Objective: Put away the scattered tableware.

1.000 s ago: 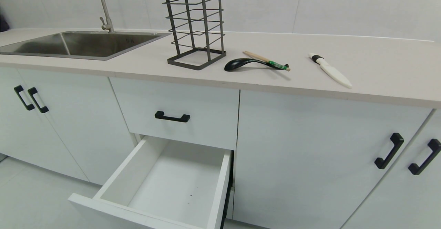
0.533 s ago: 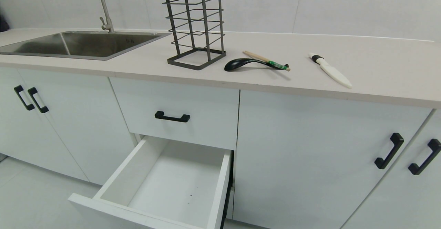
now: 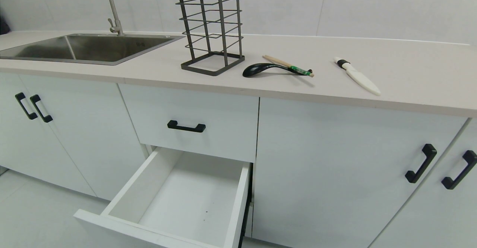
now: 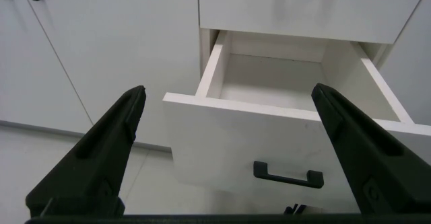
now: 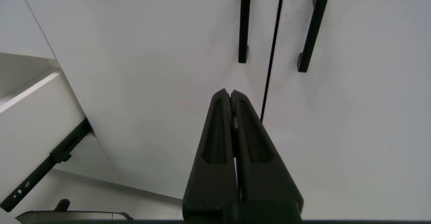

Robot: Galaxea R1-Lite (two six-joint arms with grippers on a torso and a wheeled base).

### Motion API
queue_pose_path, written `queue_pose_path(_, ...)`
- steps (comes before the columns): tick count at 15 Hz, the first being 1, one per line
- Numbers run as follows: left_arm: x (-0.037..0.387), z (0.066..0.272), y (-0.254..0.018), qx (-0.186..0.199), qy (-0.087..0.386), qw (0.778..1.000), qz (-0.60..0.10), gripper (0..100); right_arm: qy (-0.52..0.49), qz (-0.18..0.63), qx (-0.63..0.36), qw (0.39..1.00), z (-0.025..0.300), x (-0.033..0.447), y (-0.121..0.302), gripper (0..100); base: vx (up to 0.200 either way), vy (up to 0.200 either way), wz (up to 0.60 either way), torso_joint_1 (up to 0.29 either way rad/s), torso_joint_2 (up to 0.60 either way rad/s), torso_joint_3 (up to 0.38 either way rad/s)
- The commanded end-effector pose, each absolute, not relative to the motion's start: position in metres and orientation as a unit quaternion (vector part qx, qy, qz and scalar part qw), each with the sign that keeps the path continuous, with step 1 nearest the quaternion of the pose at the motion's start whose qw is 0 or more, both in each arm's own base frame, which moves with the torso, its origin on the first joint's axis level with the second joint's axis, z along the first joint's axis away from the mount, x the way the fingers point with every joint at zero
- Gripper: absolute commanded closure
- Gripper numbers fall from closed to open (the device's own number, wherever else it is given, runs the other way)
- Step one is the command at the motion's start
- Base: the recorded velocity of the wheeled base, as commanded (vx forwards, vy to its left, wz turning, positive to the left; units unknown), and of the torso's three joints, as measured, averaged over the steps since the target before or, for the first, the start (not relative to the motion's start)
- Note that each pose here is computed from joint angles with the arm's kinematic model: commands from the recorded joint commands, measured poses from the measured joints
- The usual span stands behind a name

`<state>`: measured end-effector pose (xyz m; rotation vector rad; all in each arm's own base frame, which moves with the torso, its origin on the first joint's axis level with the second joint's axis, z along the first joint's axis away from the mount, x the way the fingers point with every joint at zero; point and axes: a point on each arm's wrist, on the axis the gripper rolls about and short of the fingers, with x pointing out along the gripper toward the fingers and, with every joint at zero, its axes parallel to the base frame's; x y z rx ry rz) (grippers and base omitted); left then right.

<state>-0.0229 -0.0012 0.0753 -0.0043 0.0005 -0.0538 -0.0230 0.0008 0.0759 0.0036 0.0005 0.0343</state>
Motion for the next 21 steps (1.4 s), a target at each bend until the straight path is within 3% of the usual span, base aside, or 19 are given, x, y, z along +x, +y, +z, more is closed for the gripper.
queue_pose_path(1, -0.0228, 0.0753, -0.0012, -0.002, 0.001, 1.000, -0.027, 0, 0.002, 0.018, 0.002, 1.000, 0.0756, -0.0228, 0.0008, 100, 0.000, 0.000, 0.00, 0.000, 0.00, 0.000)
queue_pose_path(13, -0.0228, 0.0753, -0.0012, -0.002, 0.001, 1.000, -0.028, 0, 0.001, 0.018, 0.002, 1.000, 0.0761, -0.0229, 0.0008, 100, 0.000, 0.000, 0.00, 0.000, 0.00, 0.000)
queue_pose_path(16, -0.0228, 0.0753, -0.0012, -0.002, 0.001, 1.000, -0.028, 0, 0.002, 0.018, 0.000, 1.000, 0.0756, -0.0228, 0.0008, 100, 0.000, 0.000, 0.60, -0.001, 0.00, 0.002)
queue_pose_path(21, -0.0228, 0.0753, -0.0012, -0.002, 0.001, 1.000, -0.027, 0, 0.001, 0.018, 0.002, 1.000, 0.0761, -0.0229, 0.0008, 100, 0.000, 0.000, 0.00, 0.000, 0.00, 0.000)
